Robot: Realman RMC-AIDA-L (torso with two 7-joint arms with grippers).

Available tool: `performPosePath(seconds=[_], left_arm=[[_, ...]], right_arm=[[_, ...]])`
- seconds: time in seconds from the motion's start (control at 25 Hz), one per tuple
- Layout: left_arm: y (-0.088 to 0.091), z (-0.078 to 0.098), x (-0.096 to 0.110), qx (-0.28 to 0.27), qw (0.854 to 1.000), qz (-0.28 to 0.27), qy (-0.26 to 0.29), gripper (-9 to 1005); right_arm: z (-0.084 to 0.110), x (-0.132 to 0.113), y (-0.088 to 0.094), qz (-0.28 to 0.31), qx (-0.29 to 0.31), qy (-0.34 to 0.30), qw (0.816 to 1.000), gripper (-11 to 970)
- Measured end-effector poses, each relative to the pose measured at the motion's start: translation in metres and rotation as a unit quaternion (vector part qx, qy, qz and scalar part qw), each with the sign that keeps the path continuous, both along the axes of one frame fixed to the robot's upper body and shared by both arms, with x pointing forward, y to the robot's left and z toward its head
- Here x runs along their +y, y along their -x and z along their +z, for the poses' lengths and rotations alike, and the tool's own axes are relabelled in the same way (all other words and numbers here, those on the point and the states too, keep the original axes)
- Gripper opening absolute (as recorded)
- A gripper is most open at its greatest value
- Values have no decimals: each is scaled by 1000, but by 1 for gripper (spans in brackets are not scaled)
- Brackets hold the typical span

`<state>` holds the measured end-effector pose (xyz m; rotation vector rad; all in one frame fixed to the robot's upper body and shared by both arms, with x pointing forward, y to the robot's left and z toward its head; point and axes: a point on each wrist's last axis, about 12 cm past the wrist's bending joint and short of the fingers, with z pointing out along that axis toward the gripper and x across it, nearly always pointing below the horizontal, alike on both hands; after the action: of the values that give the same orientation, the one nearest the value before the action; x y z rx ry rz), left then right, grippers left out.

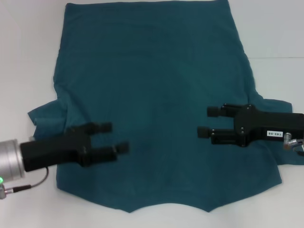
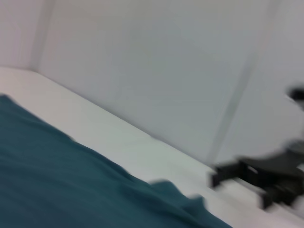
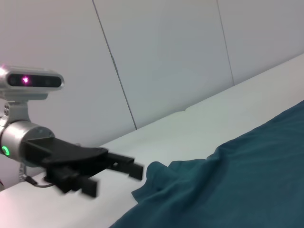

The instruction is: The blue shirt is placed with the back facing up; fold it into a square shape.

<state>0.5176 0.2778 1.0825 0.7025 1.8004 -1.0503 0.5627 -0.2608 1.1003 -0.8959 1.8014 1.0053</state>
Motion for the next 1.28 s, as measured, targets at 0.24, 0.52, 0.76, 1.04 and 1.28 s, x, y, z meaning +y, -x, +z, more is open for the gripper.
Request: performPosePath(seconds=[0.24,0.52,0.76,1.04,1.28], left_arm=[[-5,-9,20,12,994,104,21,917],[-13,-21,38,43,979,198,0,912],[-15,-27,56,66,960,270,-3,908],[-16,-34,68,85,943,321,-11,903],[-14,-44,69,103,934,341,-22,898]], right_arm=[[-2,5,2,-4,7,-13,1000,851],[-4,8,1,-14,12,-36,999,851],[-4,10,-1,-17,14,-41,999,851],[-3,10,-2,-20,15,-42,999,851],[-2,11,-3,-21,14,-41,999,851]])
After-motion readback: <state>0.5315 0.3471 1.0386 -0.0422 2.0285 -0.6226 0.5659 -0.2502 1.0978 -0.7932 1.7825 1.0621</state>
